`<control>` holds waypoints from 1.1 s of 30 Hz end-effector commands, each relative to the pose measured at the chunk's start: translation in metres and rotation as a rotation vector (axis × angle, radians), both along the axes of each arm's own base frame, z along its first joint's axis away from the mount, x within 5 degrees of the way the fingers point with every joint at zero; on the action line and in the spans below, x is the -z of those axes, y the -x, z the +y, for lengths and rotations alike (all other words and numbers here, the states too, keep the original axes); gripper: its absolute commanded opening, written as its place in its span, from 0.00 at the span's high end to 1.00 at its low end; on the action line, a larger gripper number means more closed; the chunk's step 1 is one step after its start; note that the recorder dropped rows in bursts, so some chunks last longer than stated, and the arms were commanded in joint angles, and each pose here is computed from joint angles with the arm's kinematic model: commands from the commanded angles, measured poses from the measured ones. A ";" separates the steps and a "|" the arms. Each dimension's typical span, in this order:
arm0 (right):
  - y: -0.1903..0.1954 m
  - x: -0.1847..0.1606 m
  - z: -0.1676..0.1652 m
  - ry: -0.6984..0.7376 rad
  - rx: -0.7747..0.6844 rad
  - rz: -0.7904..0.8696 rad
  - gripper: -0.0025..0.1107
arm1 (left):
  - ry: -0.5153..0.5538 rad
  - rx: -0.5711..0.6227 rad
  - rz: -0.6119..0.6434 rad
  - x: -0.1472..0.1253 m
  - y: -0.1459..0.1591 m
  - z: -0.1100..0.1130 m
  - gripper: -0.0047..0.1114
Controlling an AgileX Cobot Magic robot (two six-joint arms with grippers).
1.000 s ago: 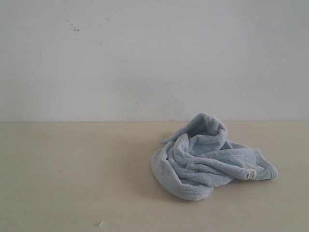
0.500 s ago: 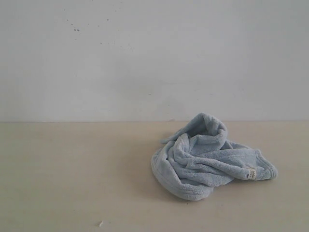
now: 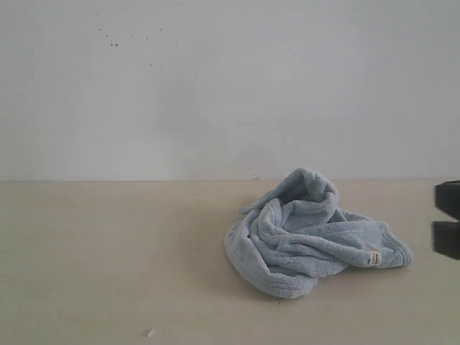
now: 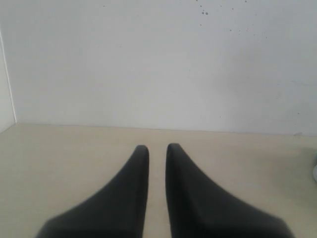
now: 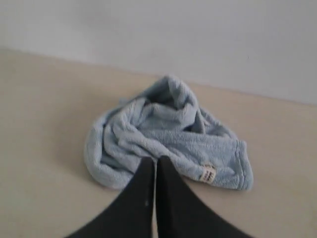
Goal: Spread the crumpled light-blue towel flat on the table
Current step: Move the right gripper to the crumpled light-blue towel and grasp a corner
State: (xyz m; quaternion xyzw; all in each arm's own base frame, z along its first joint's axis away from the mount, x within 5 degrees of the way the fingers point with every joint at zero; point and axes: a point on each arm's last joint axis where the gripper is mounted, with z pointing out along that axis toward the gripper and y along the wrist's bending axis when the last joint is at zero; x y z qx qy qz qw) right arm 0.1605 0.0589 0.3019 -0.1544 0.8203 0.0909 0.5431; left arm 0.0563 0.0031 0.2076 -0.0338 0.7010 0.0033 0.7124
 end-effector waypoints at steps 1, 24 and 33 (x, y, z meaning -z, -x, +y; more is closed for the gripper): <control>-0.063 0.027 0.023 0.214 -0.069 0.118 0.97 | 0.005 -0.002 0.003 0.001 0.000 0.000 0.84; -0.276 0.145 -0.011 0.166 0.215 0.539 0.50 | 0.005 -0.002 0.003 0.001 0.000 0.000 0.84; -0.303 0.174 -0.008 0.169 0.212 0.550 0.51 | 0.005 -0.002 0.003 0.001 0.000 0.000 0.84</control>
